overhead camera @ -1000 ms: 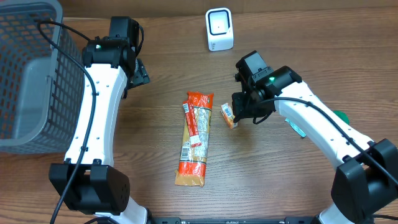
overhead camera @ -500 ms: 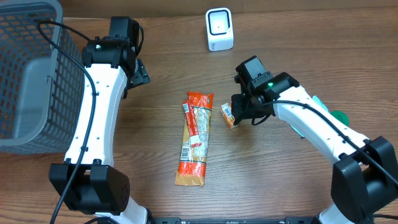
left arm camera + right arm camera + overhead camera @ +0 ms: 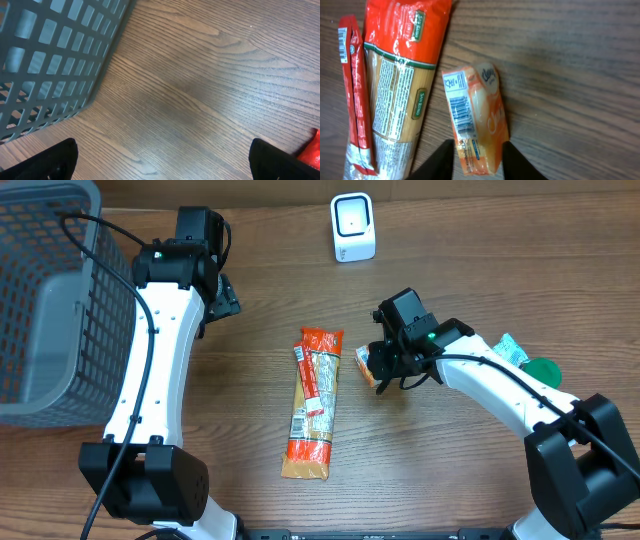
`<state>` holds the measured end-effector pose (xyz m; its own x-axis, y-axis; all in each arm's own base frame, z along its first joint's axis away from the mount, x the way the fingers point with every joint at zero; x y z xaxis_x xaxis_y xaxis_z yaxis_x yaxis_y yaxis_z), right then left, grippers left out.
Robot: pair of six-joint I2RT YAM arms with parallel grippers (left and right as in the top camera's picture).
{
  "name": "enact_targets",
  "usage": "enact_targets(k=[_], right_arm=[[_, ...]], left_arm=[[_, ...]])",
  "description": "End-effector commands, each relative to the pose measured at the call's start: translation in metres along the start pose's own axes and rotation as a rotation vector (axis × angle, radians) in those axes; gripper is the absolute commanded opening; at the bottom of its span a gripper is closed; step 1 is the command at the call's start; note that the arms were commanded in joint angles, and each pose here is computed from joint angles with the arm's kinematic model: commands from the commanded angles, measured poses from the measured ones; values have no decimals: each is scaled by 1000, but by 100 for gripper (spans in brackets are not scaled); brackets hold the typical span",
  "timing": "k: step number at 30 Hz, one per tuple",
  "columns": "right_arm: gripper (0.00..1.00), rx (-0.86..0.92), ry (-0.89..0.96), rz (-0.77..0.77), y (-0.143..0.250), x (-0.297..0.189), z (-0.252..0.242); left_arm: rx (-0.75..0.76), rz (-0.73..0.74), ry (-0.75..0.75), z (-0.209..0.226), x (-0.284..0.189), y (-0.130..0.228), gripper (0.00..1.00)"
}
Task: Scan the item barcode
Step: 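Lower the right gripper onto the small orange box and close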
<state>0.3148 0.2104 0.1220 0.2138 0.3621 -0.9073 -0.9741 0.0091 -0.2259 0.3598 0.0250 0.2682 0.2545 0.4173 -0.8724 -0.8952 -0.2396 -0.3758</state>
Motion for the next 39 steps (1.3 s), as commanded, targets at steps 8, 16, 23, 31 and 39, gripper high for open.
enact_targets(k=[8,16,23,31,39], right_arm=[[28,-8,-74,46,7,1,9],[31,-23,-84,18,3,1,11],[33,-37,-63,-35,-5,1,11],[33,-39,-64,-42,-6,1,11],[37,-42,-70,-61,-9,1,12]], left_arm=[[-6,-19,10,-1,-6,-2,100],[-6,-19,9,-1,-6,-2,100],[-6,-19,9,-1,-6,-2,100],[-6,-19,10,-1,-6,-2,100],[-6,-19,9,-1,-6,-2,100]])
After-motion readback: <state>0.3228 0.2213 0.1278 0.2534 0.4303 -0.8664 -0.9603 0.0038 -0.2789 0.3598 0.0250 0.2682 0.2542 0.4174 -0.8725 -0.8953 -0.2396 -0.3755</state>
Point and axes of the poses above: each gripper's point midway between its finger pads, its own x axis out along the fingers, its own z axis along the line the jaws close on, y = z × x, the point moved 7 cm from there along -x, back along the fingers, and after that the axes turned 9 degrees about x, right-handed, at the moved point
